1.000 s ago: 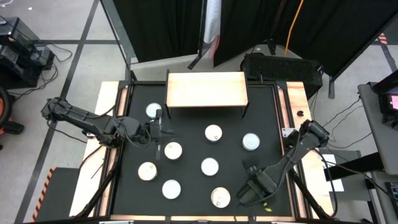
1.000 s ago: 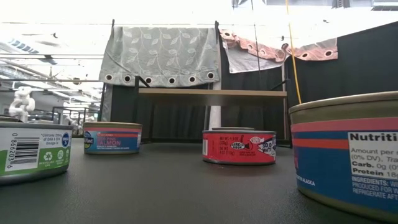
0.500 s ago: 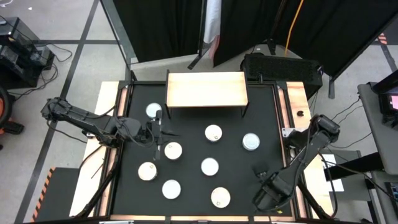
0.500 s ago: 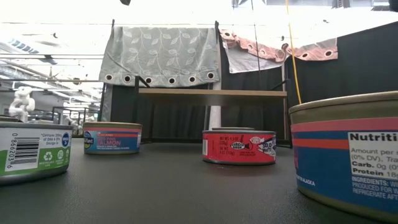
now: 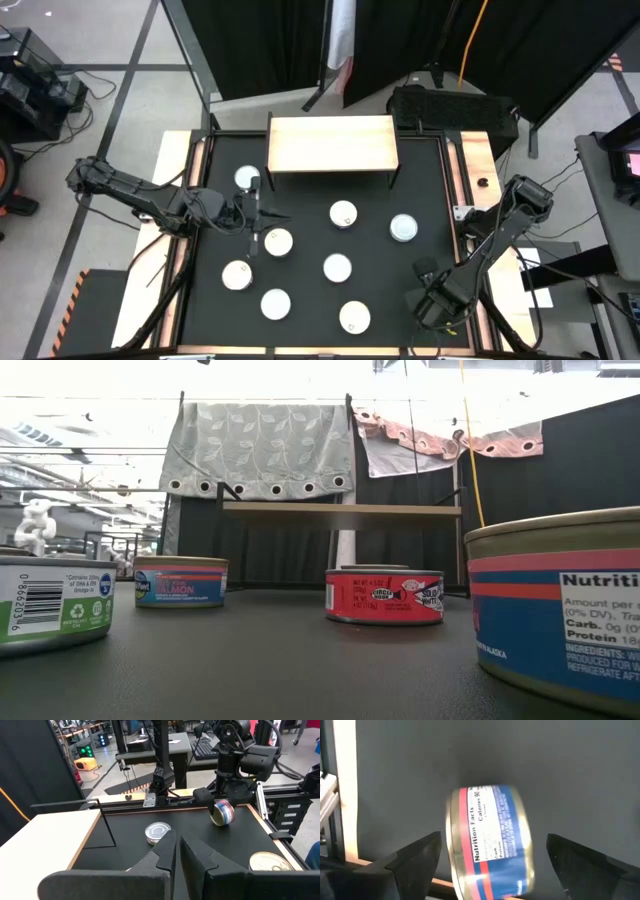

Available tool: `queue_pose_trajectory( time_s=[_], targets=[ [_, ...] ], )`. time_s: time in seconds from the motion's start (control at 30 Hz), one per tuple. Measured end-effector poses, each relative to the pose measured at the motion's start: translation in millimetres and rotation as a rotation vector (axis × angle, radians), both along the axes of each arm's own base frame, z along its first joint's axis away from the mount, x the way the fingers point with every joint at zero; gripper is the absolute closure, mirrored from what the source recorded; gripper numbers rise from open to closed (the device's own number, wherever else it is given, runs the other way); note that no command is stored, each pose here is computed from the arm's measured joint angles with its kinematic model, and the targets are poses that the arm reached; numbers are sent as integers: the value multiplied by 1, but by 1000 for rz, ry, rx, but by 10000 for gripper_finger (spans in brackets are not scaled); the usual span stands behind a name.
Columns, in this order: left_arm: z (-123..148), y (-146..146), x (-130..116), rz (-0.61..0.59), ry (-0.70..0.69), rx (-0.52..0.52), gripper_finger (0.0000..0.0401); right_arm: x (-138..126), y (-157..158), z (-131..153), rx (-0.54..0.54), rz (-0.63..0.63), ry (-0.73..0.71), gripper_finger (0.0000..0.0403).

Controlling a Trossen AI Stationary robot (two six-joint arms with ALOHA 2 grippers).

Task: Stack canned seafood by type on shelf
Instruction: Put the blue pink tuna can on the shelf

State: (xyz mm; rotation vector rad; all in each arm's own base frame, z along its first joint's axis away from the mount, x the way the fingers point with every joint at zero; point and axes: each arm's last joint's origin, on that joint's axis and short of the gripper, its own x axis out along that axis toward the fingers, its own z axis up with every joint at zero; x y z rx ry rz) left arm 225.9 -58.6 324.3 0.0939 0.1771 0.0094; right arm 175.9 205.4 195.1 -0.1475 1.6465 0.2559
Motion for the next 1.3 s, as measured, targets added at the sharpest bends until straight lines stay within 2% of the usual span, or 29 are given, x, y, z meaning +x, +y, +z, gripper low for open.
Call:
queue_pose_trajectory(
  time_s=[0.17, 0.47, 0.57, 0.8, 0.93, 1.07, 1.2, 1.3],
  targets=[
    [0, 0, 0, -1, 0, 6, 372, -1, -5, -6, -3, -50, 36, 78],
    [0, 0, 0, -4, 0, 29, 372, 2, -1, -3, 47, -120, 50, 192],
    [1, 0, 0, -11, -5, 65, 372, 5, 1, 2, 59, -147, 36, 222],
    [6, 0, 1, -15, -61, 84, 372, 13, 7, 17, 73, -252, -21, 216],
    [14, -5, 0, -43, -143, 168, 372, 27, 12, 41, 115, -330, -114, 201],
    [24, -13, -2, -124, -245, 293, 372, 45, 16, 77, 174, -364, -262, 212],
    [34, -26, -7, -265, -395, 418, 372, 67, 9, 121, 199, -374, -478, 219],
    [41, -39, -14, -338, -502, 521, 372, 83, -5, 160, 173, -410, -685, 211]
  ],
)
